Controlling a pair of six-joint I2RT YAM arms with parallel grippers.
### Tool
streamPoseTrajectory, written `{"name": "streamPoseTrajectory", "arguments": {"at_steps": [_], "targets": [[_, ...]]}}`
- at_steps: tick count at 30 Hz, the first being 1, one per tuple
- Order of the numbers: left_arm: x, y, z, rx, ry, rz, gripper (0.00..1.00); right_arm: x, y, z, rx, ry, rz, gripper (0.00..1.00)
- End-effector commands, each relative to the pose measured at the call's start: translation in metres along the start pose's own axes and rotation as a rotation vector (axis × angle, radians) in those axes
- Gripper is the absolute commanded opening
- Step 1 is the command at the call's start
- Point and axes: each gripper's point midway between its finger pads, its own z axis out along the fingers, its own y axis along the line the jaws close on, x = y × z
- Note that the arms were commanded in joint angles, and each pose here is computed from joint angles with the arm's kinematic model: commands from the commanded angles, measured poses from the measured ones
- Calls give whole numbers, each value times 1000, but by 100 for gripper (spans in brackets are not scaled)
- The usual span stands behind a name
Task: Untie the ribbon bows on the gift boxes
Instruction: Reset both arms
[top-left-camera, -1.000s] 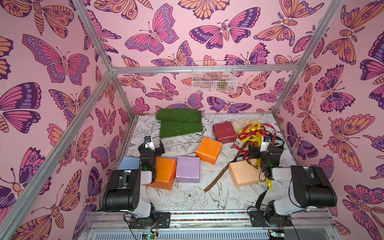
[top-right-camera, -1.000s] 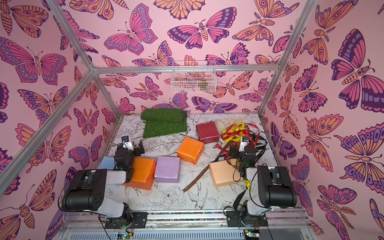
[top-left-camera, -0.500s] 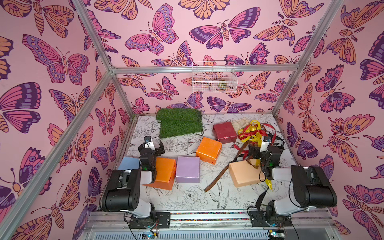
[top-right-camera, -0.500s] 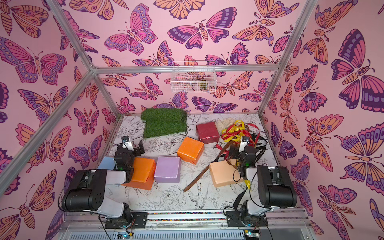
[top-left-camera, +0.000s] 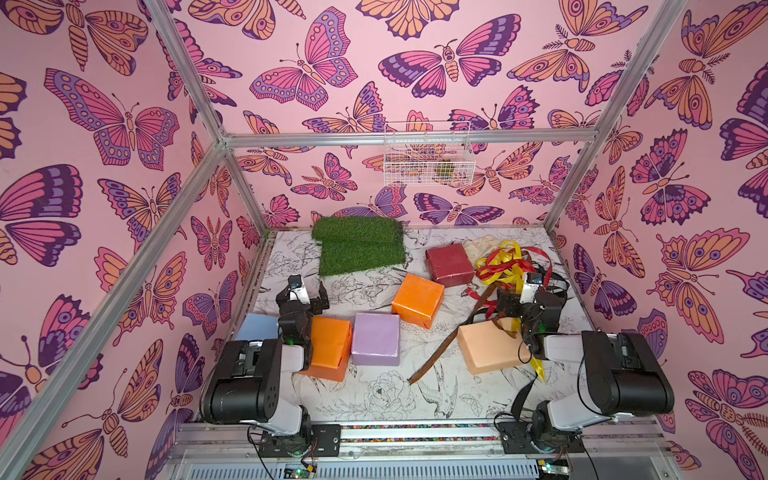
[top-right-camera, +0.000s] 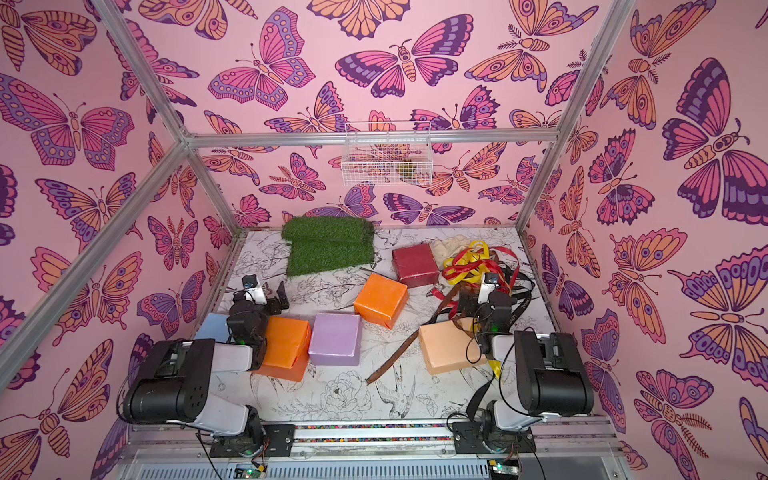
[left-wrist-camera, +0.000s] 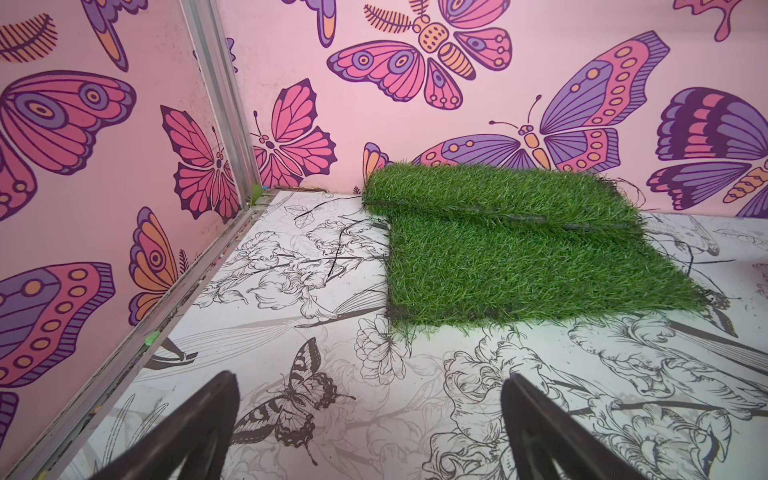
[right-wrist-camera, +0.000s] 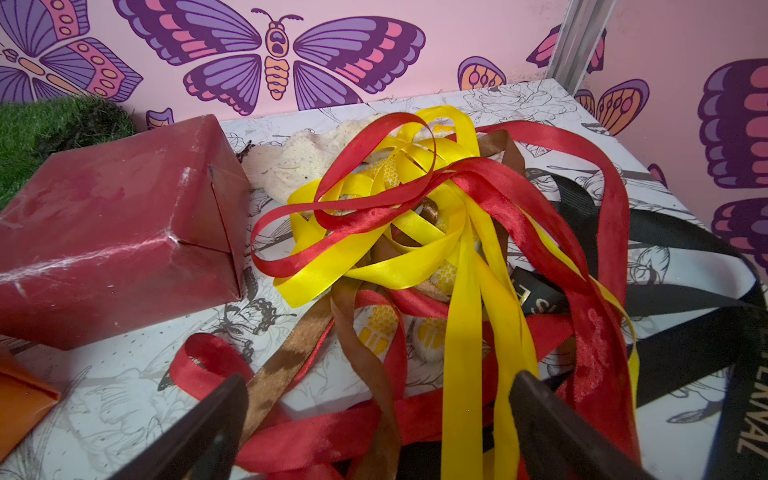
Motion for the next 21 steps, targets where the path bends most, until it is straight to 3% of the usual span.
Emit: {"name": "streamPoseTrajectory", "arguments": {"at_steps": [1, 15, 21], "targets": [[45, 2, -7, -10, 149, -2, 99, -10, 1, 1, 5, -16, -14, 99], [42, -21, 2, 125, 178, 39, 100, -9, 2, 1, 4, -16, -15, 99], [41, -20, 2, 116, 174, 36, 99, -9, 2, 1, 5, -16, -15, 99]]}}
